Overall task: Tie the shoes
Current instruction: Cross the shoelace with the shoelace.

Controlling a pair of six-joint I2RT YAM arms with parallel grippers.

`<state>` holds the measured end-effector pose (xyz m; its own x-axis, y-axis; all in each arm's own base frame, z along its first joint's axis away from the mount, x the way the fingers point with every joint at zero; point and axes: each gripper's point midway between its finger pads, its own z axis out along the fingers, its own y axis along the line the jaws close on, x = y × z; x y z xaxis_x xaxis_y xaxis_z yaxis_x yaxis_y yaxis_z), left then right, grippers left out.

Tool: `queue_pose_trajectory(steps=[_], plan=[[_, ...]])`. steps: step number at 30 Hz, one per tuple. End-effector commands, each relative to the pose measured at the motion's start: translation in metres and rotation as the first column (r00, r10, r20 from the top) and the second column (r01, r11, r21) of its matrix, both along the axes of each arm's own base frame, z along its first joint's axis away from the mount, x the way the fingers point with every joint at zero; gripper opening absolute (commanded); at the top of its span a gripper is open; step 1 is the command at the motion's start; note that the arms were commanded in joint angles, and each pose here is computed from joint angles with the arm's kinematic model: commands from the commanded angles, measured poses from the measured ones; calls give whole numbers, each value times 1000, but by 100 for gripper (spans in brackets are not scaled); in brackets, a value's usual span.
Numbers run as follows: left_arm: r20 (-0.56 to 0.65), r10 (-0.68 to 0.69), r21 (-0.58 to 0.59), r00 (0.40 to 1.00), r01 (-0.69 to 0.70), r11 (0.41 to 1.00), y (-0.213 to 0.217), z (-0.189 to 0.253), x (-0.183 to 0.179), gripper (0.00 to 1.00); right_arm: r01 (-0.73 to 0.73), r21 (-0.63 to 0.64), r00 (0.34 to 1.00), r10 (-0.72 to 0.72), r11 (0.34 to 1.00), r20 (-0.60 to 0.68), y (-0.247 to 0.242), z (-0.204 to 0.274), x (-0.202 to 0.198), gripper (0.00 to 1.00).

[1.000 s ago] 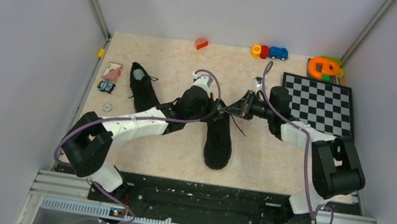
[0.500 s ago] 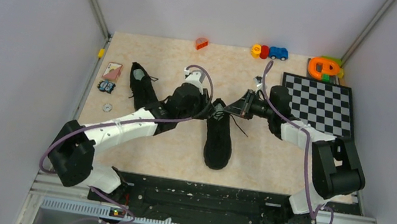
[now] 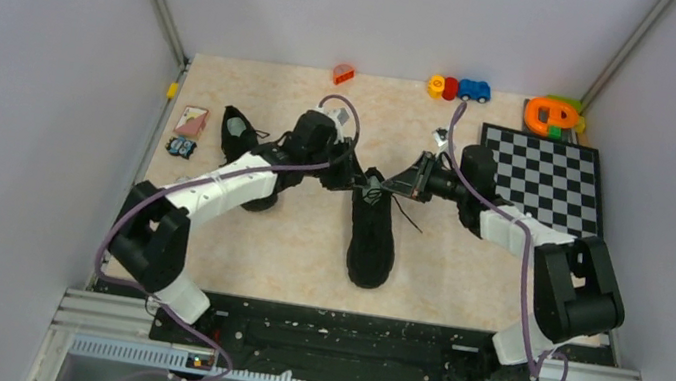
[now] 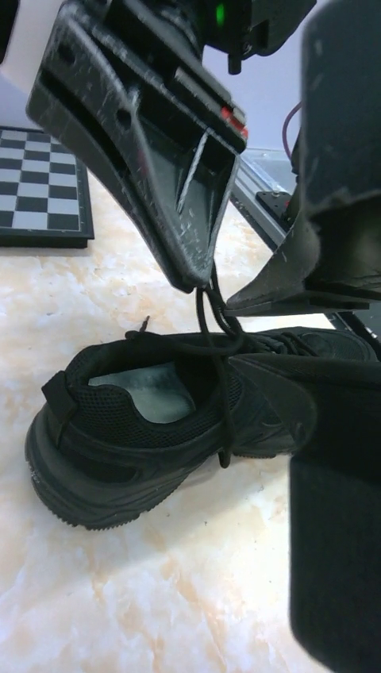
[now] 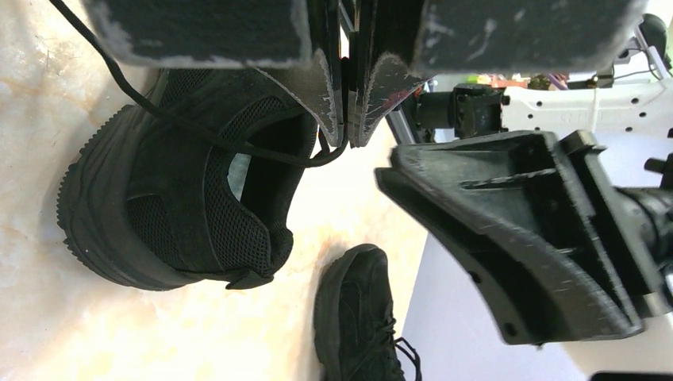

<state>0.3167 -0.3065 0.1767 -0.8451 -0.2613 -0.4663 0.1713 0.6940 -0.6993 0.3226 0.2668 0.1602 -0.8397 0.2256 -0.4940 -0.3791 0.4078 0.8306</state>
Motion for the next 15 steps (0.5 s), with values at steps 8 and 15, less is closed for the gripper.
queue_pose_trajectory(steps=[8, 15], plan=[[-104, -133, -17, 986, 132, 991, -17, -2, 10, 33, -30, 33, 994, 27, 999, 109, 6, 35, 0, 0], [-142, -127, 21, 982, 131, 991, -17, -13, 18, 35, -34, 34, 993, 30, 999, 113, 7, 38, 1, 0]])
